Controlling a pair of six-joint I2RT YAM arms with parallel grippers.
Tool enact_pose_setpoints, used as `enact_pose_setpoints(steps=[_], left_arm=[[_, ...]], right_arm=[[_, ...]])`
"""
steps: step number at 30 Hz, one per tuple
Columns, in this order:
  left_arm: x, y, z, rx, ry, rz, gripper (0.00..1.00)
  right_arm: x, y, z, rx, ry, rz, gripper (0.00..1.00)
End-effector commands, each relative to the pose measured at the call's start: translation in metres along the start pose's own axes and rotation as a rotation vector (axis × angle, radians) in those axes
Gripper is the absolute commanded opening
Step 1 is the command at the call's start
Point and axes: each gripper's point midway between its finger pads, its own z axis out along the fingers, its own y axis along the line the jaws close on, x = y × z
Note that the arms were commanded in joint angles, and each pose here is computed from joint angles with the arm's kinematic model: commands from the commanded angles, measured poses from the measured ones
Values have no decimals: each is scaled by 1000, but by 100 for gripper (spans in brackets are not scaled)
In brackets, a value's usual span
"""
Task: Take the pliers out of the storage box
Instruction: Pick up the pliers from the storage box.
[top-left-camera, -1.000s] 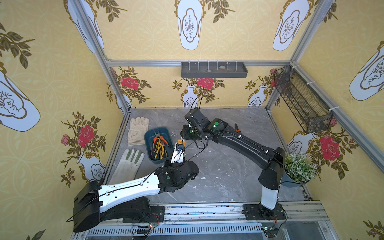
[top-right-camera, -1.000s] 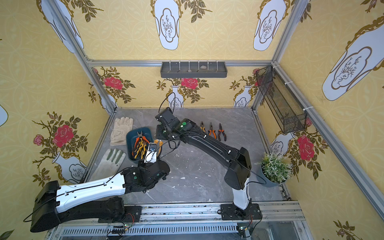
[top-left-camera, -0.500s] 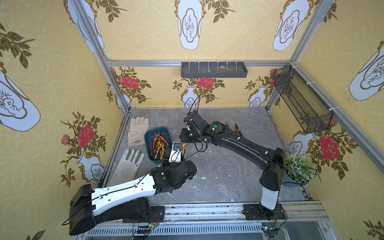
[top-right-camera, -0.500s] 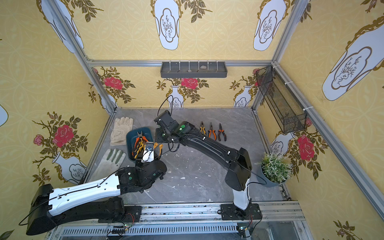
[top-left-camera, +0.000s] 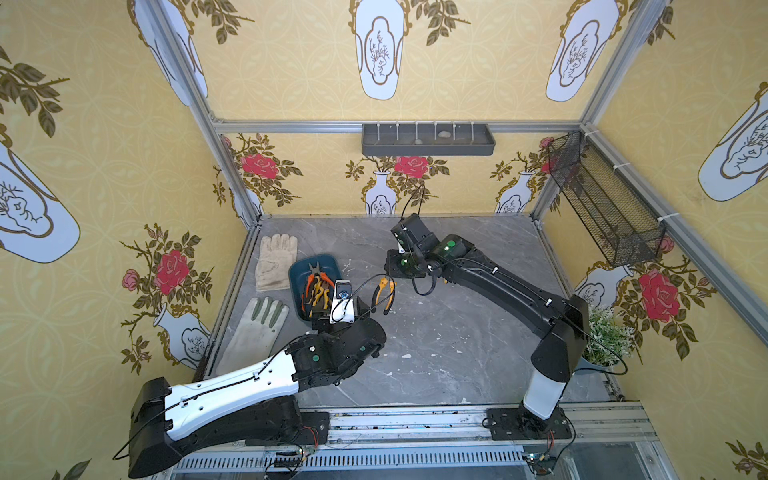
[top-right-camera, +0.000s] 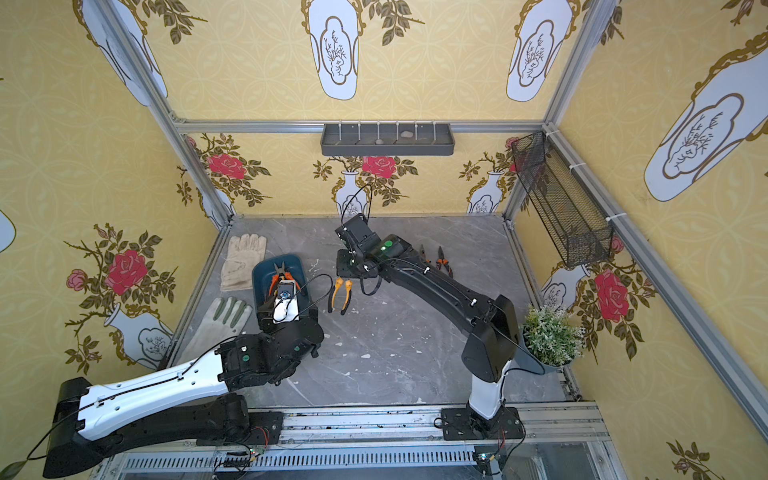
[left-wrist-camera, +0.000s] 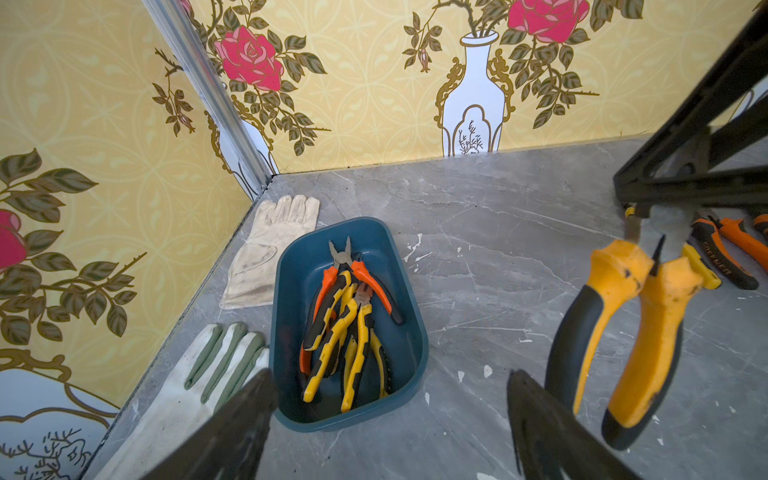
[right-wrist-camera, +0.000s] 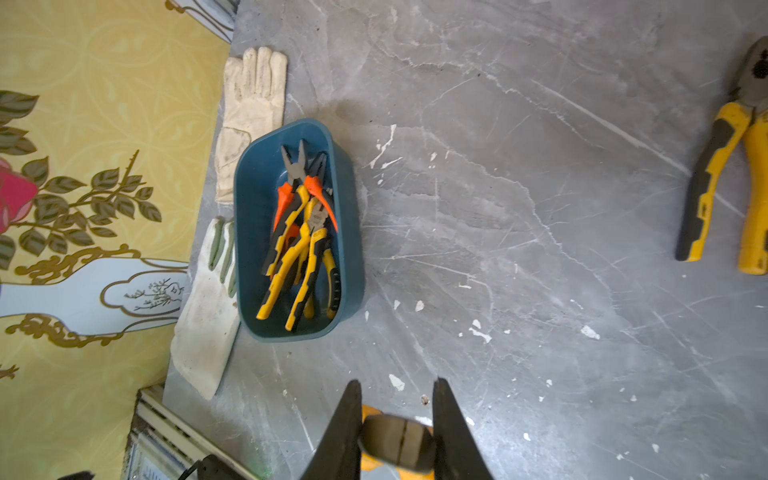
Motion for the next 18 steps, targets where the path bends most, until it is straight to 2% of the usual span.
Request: enact_pose_setpoints(steps=[1,5,11,14,15,18], left_arm=[[7,-4,1,37,16,-77,90],[17,-8,7,69,73,-118,92],[45,-14,30,123,290,-211,92],[44,-15,30,117,317,-225,94],[44,-14,29,114,325,-231,100],[38,-10,26,112,333,-251,99]], right_arm=[[-15,-20,4,55,-30,-50,0],[-21,-35,21,58,6,-159,0],[-36,-72,53,171,59,-244,0],[-47,-97,74,200,80,-240,0],[-49,-105,81,199,95,-227,1],[-59,-123,94,220,104,-209,3]])
